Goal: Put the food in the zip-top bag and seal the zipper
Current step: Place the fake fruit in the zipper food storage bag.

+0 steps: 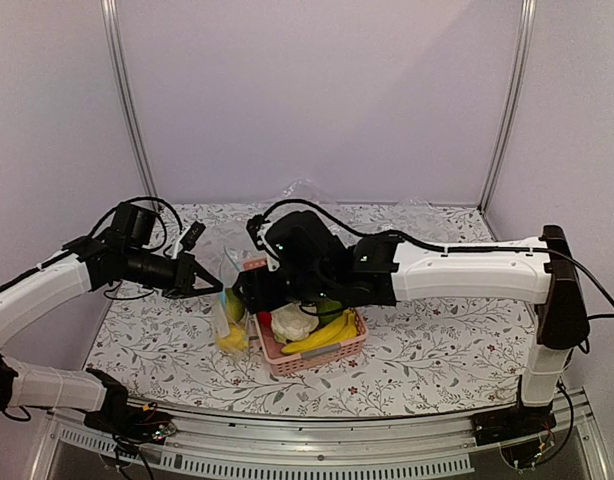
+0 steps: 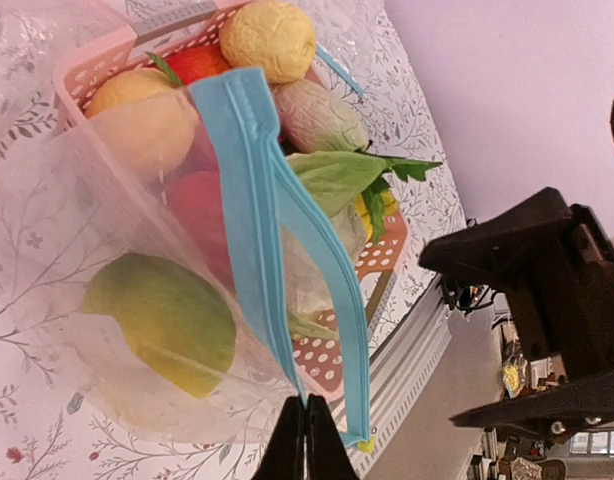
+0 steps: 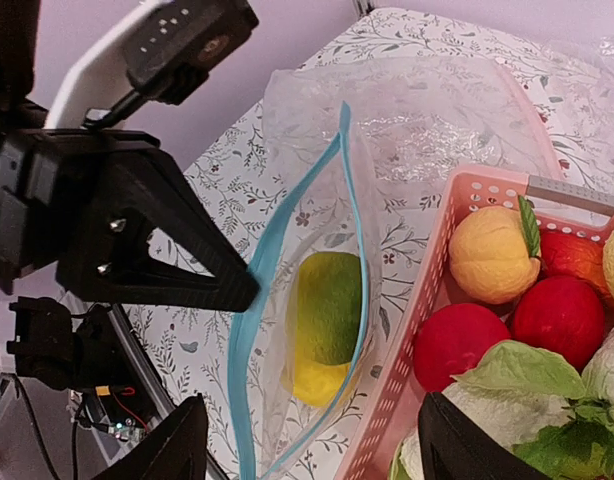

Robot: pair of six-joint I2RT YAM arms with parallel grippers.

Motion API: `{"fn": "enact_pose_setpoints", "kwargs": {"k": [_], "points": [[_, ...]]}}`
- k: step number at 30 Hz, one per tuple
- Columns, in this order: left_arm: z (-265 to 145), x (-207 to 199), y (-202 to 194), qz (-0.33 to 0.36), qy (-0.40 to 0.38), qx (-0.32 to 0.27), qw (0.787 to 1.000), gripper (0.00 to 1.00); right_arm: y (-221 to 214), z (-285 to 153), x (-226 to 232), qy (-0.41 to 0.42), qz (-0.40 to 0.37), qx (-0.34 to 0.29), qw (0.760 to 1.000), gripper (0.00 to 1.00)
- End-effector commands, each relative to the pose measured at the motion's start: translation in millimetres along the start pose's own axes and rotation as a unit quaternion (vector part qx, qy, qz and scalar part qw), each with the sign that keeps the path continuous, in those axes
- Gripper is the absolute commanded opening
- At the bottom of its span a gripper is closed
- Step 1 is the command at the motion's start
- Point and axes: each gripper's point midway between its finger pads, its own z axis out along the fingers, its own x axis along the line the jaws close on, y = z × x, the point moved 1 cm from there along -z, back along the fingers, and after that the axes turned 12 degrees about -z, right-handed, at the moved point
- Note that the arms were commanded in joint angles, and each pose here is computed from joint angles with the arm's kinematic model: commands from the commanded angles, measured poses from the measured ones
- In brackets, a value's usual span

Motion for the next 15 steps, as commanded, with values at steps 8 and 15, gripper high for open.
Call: {"fn": "enact_pose_setpoints", "kwargs": {"k": [8, 15], "points": [[-18, 5, 25, 0.079, -0.003, -0.028, 0.996, 0.00, 23, -66, -20, -0.006, 0.001, -0.043, 0.999, 0.75], [-22, 7, 31, 0.090, -0.016, -0.026, 0.995, 0.00, -23, -74, -97, -0.104, 0.045, 0.032, 0.993, 0.73]]}}
